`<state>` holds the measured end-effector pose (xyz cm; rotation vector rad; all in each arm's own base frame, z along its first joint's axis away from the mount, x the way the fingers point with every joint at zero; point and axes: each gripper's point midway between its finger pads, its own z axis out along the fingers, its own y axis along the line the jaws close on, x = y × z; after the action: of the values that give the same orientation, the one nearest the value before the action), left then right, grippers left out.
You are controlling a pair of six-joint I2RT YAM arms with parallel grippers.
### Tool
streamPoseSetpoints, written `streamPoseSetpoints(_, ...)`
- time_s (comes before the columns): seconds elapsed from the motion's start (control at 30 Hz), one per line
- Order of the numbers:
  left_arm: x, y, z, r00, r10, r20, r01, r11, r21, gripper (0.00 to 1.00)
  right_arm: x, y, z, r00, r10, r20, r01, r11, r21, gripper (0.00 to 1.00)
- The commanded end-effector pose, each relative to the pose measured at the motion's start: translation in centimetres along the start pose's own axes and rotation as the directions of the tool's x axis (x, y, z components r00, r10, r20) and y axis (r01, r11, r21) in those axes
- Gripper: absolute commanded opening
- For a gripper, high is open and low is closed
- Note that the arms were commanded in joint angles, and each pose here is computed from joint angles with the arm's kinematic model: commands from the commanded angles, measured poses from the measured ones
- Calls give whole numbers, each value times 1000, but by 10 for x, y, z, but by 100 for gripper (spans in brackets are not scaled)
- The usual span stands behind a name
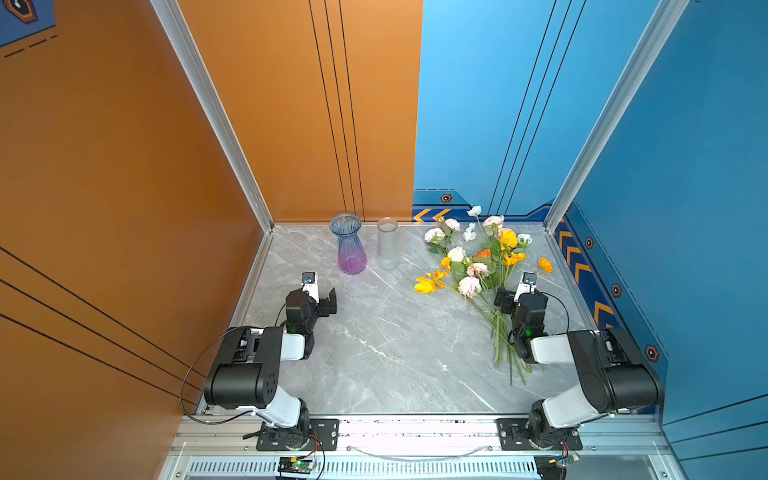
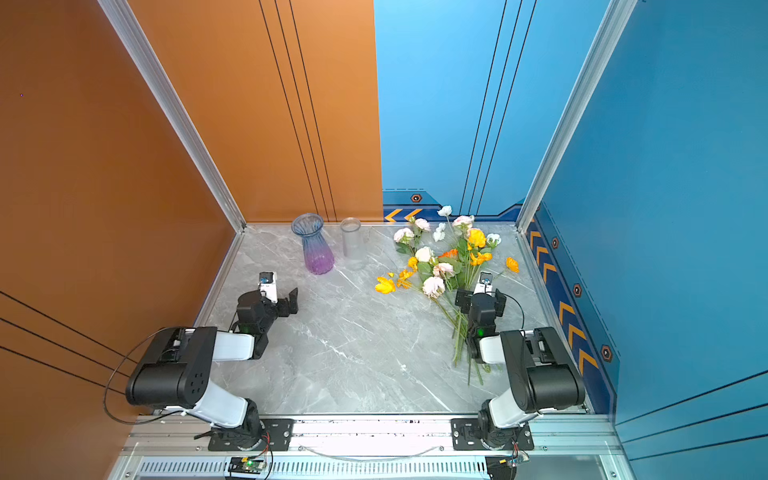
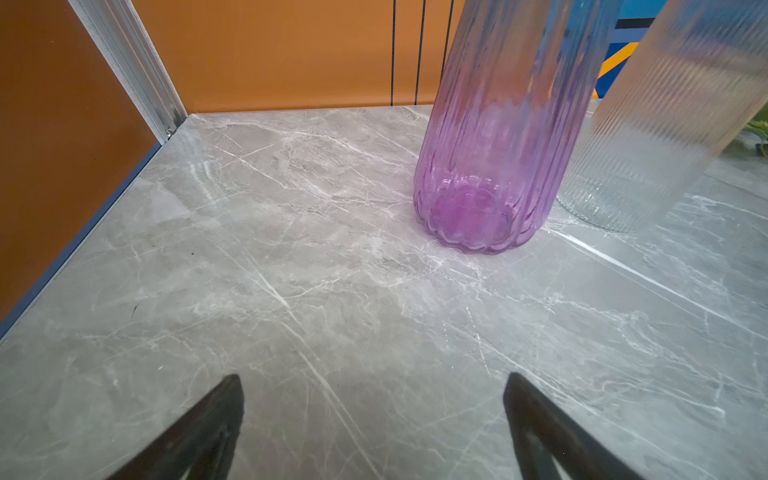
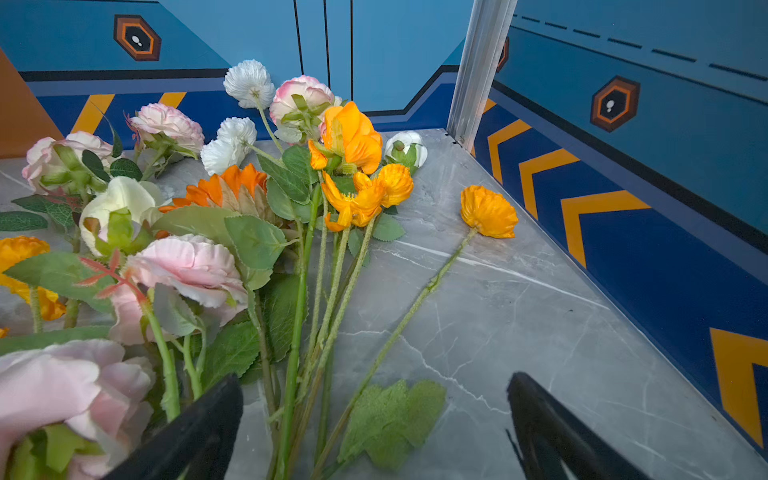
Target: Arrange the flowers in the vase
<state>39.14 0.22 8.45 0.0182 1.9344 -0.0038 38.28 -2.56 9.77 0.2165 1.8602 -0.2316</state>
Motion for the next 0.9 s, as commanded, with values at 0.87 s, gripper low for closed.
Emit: streamPoseSetpoints(0.87, -8, 10, 1, 1000, -12, 25, 14, 996, -87, 98, 0, 1, 4, 1000, -1, -4, 1, 1000, -17, 100)
